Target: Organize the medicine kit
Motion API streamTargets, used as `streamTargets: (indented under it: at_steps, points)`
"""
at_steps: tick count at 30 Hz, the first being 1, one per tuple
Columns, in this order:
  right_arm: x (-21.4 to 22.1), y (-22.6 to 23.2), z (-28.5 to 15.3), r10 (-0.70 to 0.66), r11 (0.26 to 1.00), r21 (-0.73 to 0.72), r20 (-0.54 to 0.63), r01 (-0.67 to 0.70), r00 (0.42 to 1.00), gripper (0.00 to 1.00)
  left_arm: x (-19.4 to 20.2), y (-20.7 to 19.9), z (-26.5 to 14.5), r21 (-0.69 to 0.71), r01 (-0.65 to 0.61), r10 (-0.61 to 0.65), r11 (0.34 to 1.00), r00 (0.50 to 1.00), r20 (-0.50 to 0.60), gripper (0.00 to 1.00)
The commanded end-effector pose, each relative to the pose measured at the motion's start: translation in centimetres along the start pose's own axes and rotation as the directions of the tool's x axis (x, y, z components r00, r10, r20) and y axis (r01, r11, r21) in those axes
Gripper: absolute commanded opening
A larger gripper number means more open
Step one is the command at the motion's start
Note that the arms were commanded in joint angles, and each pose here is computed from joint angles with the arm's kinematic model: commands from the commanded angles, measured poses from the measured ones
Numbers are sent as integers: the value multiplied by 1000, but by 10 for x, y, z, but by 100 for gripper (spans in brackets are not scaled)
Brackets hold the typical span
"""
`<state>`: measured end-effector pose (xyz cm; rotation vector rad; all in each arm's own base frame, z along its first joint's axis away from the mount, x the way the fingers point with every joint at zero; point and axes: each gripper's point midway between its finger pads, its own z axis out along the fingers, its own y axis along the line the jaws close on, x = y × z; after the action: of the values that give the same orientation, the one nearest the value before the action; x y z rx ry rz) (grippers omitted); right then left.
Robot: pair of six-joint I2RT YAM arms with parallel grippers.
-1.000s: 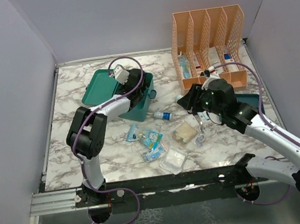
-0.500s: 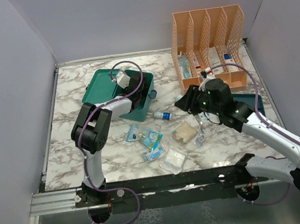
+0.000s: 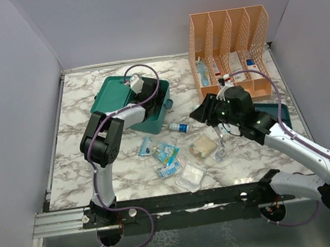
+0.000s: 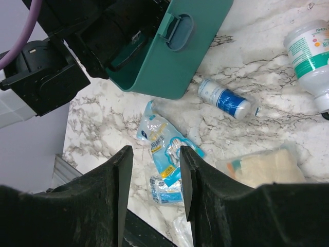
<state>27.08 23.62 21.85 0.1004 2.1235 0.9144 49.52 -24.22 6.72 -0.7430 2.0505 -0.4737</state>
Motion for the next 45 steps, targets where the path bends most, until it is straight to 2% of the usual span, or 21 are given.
streamTargets:
  at_steps: [1,3,11,16,23,29,32,41,45]
  points:
    - [3,4,4,12,1000,-25,-8,-12,1000,42,-19,-15,-13,38,-41,39,998,998,40,59]
    - [2,4,4,10,1000,-27,-2,-10,1000,41,-22,-16,-16,47,-45,42,998,998,46,58]
    - [-1,2,2,8,1000,-18,20,-8,1000,41,-33,-16,-34,46,-91,88,995,994,66,70]
    - [-1,0,5,13,1000,-10,19,-13,1000,41,-46,-12,-37,26,-156,153,987,982,109,71]
    - [2,-2,7,21,1000,-1,4,-21,1000,40,-47,-7,-27,34,-186,182,982,979,88,61]
    - [4,-12,10,30,998,51,-1,-30,1000,34,-25,-15,-19,137,-181,183,974,983,-4,43]
    - [8,-20,13,39,995,95,-13,-37,999,31,-19,-18,-20,173,-178,184,969,983,-20,42]
    - [13,-29,16,44,992,120,-15,-42,999,30,3,-12,-5,164,-176,197,971,973,-121,40]
    - [13,-33,16,46,989,138,-13,-44,999,30,12,-19,-10,211,-145,182,967,969,-166,39]
